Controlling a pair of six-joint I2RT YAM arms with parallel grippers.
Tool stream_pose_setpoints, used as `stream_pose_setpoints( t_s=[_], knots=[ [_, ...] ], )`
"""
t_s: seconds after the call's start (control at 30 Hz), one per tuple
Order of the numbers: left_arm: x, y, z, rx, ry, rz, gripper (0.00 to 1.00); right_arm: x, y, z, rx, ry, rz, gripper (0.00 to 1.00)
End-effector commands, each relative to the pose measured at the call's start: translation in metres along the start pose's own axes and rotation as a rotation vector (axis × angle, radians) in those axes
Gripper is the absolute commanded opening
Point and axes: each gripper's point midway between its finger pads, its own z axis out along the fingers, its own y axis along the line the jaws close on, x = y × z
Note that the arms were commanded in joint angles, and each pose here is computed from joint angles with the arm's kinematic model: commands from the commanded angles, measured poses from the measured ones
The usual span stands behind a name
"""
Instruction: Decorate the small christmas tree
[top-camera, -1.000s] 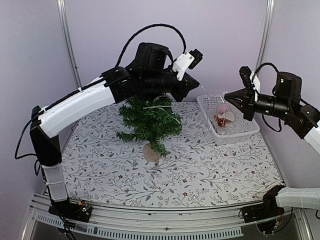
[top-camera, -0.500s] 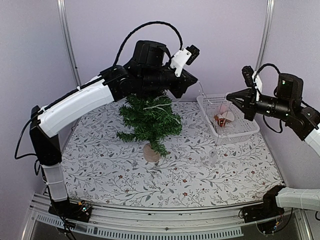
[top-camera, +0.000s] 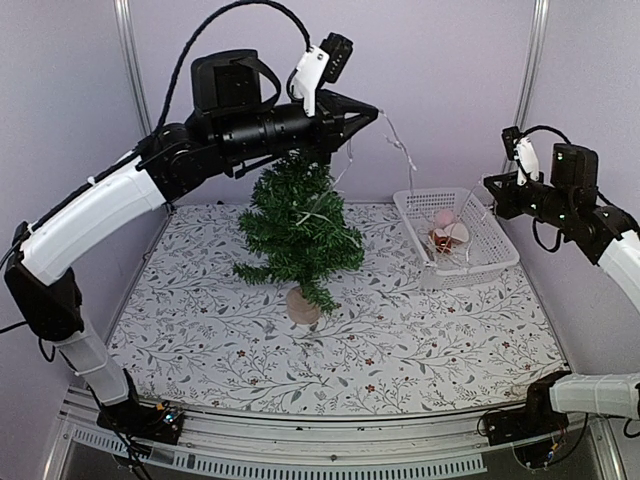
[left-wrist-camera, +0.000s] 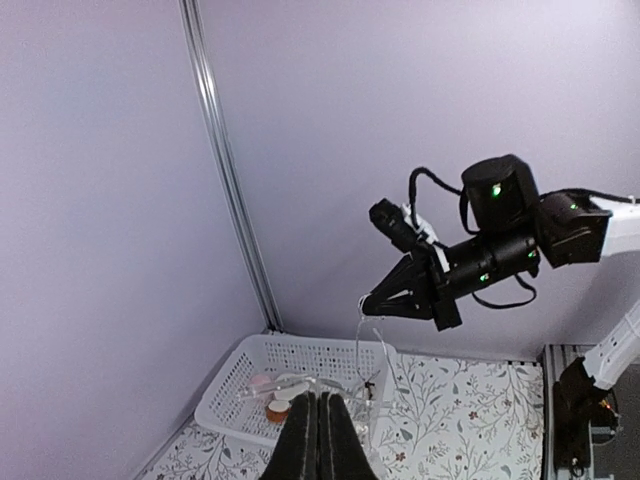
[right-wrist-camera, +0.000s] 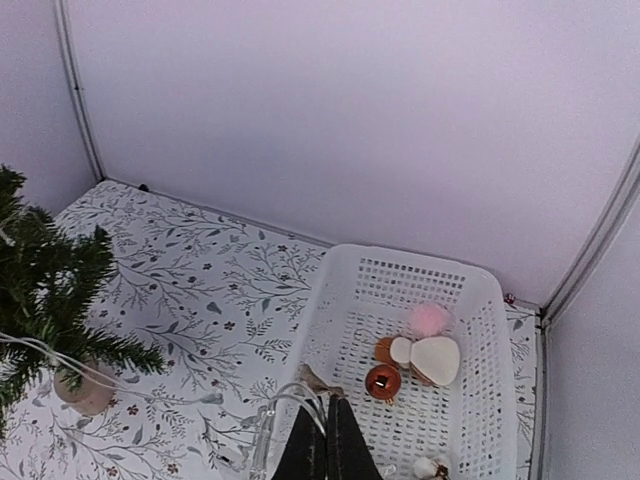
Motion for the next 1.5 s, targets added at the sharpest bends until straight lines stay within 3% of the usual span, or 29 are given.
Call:
stream_pose_setpoints(
  t_s=[0.0, 0.1, 0.43, 0.67, 0.83, 0.9, 1.03, 1.1, 1.2, 1.27, 1.47],
  knots=[
    [-0.04, 0.006, -0.024, -0.018, -0.125, 0.033, 0.0, -0.023, -0.059, -0.004, 0.219, -0.069, 0.081, 0.0],
    [-0.04, 0.008, -0.03, -0.028, -0.127, 0.037, 0.0, -0.016, -0.085, 0.003, 0.325, -0.051, 0.087, 0.0],
    [-0.048, 0.006, -0.04, -0.017, -0.169, 0.033, 0.0, 0.043, -0.119, 0.06, 0.345, 0.1, 0.162, 0.0],
    [-0.053, 0.01, -0.061, -0.035, -0.193, 0.035, 0.0, 0.032, -0.13, 0.058, 0.379, 0.065, 0.142, 0.0],
    [-0.052, 0.013, -0.066, -0.048, -0.193, 0.036, 0.0, 0.035, -0.128, 0.074, 0.312, 0.085, 0.146, 0.0],
    [-0.054, 0.015, -0.067, -0.053, -0.199, 0.033, 0.0, 0.041, -0.12, 0.087, 0.246, 0.118, 0.148, 0.1],
    [-0.053, 0.019, -0.064, -0.068, -0.197, 0.033, 0.0, 0.066, -0.104, 0.104, 0.136, 0.246, 0.178, 0.48],
    [-0.051, 0.021, -0.063, -0.077, -0.193, 0.032, 0.0, 0.086, -0.095, 0.102, 0.106, 0.307, 0.213, 0.6],
    [-0.049, 0.023, -0.062, -0.086, -0.193, 0.027, 0.0, 0.102, -0.083, 0.082, 0.096, 0.295, 0.247, 0.77],
    [-0.048, 0.024, -0.061, -0.088, -0.196, 0.021, 0.0, 0.097, -0.073, 0.062, 0.086, 0.248, 0.235, 0.96],
    [-0.042, 0.027, -0.052, -0.079, -0.185, 0.017, 0.0, 0.098, -0.066, 0.025, 0.125, 0.242, 0.182, 0.99]
  ],
)
